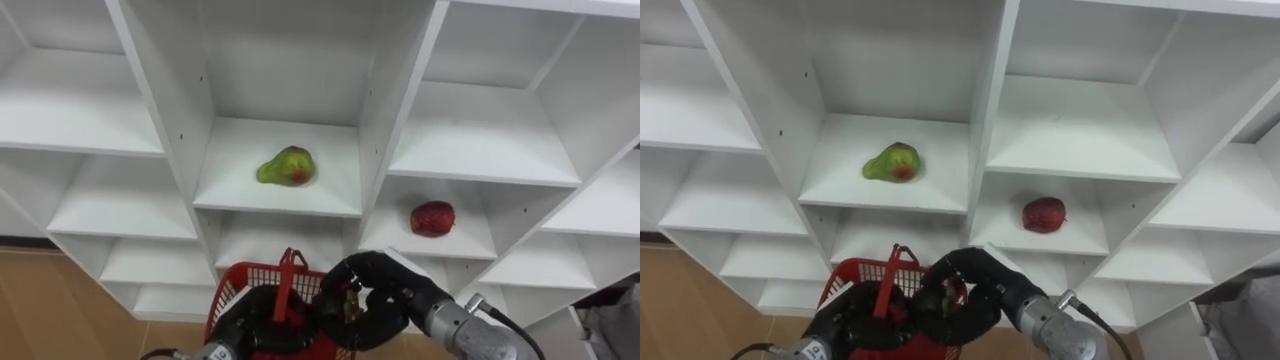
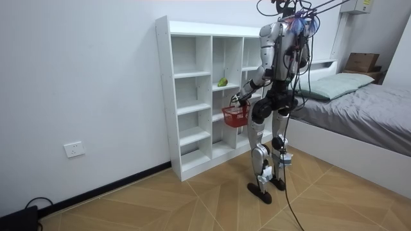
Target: Collect fruits from the closet
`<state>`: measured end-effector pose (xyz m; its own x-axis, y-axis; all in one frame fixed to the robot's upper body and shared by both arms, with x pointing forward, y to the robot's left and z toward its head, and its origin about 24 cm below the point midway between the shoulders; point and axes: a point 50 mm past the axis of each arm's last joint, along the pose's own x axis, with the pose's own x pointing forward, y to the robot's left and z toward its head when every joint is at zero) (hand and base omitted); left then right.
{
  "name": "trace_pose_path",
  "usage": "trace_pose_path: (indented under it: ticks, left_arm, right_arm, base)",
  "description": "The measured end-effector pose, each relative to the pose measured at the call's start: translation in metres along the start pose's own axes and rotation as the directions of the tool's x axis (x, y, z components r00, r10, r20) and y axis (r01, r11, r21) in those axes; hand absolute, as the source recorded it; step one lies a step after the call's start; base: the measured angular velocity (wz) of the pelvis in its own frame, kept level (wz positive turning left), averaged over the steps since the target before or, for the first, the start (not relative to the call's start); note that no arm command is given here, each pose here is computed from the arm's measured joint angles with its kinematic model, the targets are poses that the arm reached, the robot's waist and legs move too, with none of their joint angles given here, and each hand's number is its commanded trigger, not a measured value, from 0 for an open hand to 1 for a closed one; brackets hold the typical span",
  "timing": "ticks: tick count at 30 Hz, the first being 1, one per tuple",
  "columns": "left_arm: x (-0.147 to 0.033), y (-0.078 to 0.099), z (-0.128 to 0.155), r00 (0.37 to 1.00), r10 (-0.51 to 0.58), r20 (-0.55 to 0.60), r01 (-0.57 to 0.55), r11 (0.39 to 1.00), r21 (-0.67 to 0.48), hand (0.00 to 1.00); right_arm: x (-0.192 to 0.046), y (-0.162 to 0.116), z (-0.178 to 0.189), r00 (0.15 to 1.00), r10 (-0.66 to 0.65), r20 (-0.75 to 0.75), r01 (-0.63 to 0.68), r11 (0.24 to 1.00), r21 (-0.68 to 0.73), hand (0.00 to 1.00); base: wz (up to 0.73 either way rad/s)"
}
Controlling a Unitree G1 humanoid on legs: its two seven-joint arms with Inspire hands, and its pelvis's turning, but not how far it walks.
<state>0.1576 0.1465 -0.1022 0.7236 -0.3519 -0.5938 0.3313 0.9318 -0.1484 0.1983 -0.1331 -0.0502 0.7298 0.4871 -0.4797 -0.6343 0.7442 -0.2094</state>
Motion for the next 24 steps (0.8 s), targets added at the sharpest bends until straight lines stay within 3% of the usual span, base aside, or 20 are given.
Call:
trace_pose_path:
  ticks: [8,9,10,11,12,24]
  left_arm:
    - [0.0,-0.001,-0.001,1.0,-0.005,-0.006,0.005,1.0,0.002,1.0]
    - [0.0,-0.001,-0.001,1.0,-0.005,-0.006,0.005,1.0,0.002,1.0]
    - [0.0,-0.001,-0.001,1.0,-0.004,-0.006,0.004,1.0,0.003,1.0]
    - [0.0,-0.001,-0.001,1.0,-0.004,-0.007,0.004,1.0,0.003,1.0]
    - [0.0,0.0,-0.001,1.0,-0.003,-0.007,0.003,1.0,0.004,1.0]
    - [-0.004,0.002,-0.005,1.0,0.002,-0.019,-0.002,1.0,0.008,1.0]
  right_arm:
    - [0.009,-0.002,-0.003,0.999,-0.035,-0.023,0.035,0.999,0.016,1.0]
    - [0.01,-0.002,-0.005,0.998,-0.044,-0.034,0.045,0.999,0.02,0.87]
    - [0.011,-0.002,-0.006,0.998,-0.052,-0.042,0.053,0.998,0.022,0.61]
    - [0.011,-0.003,-0.007,0.997,-0.056,-0.044,0.057,0.998,0.022,0.07]
    - [0.011,-0.003,-0.007,0.997,-0.063,-0.044,0.064,0.998,0.022,0.0]
    - [0.012,-0.003,-0.01,0.995,-0.085,-0.057,0.087,0.996,0.03,0.0]
  base:
    - [0.04]
    - [0.0]
    - [0.0]
    - [0.0]
    - [0.0]
    - [0.0]
